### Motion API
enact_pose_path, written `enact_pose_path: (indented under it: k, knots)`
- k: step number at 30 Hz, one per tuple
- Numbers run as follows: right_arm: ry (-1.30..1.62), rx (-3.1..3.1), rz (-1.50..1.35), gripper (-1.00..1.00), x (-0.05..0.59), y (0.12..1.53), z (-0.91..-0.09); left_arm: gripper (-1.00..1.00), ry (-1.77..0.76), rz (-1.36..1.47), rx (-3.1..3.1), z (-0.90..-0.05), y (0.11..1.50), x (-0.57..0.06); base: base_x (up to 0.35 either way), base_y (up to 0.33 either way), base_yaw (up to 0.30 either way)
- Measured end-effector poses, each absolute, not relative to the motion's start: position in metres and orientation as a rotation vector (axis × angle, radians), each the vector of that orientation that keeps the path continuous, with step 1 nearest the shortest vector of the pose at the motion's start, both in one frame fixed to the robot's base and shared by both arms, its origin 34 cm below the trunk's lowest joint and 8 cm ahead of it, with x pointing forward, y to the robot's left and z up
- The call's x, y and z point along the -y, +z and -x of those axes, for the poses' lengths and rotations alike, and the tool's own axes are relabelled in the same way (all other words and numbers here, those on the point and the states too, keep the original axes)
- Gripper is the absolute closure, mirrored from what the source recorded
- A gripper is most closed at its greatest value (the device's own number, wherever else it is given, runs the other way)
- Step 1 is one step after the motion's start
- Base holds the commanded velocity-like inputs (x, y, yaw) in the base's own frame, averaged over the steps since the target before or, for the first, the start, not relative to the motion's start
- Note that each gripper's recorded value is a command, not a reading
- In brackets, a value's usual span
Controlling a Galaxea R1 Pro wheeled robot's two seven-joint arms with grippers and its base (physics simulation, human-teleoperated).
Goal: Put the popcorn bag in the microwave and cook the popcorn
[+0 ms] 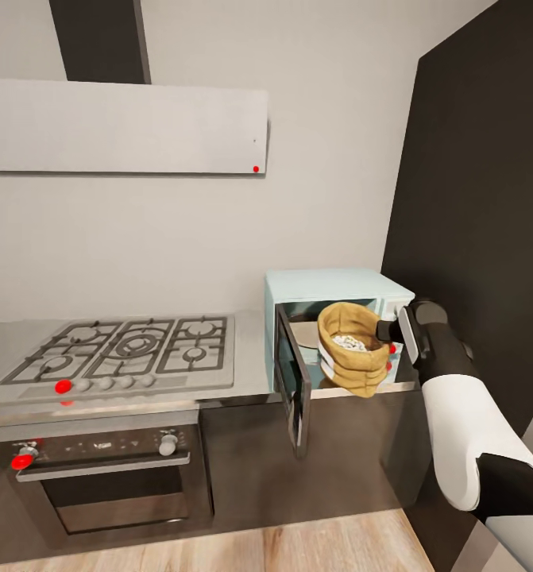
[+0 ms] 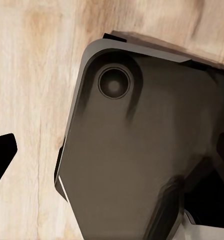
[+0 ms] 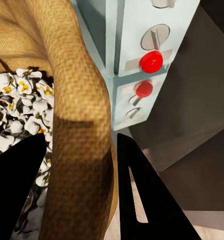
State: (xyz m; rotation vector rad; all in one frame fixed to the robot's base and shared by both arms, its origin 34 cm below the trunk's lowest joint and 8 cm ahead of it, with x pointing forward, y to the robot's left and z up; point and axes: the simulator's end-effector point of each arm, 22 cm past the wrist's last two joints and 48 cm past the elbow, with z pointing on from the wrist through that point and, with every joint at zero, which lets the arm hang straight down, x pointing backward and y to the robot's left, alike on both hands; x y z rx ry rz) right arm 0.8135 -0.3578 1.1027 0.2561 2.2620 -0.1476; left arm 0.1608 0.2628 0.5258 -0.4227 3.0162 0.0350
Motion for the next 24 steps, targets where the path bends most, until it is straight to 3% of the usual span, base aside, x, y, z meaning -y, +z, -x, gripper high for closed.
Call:
enact_pose_path:
  k: [15, 24]
  knots:
    - [-0.156, -2.278, -0.255, 1.00, 0.3581, 1.0962, -0.8121, -1.00, 0.035, 0.421, -3.013, -0.1613, 0.5259, -0.2626, 0.237, 0.000, 0.000]
    - [-0.163, -2.279, -0.251, 1.00, 0.3575, 1.0961, -0.8125, -1.00, 0.035, 0.421, -3.014, -0.1613, 0.5258, -0.2628, 0.038, 0.000, 0.000]
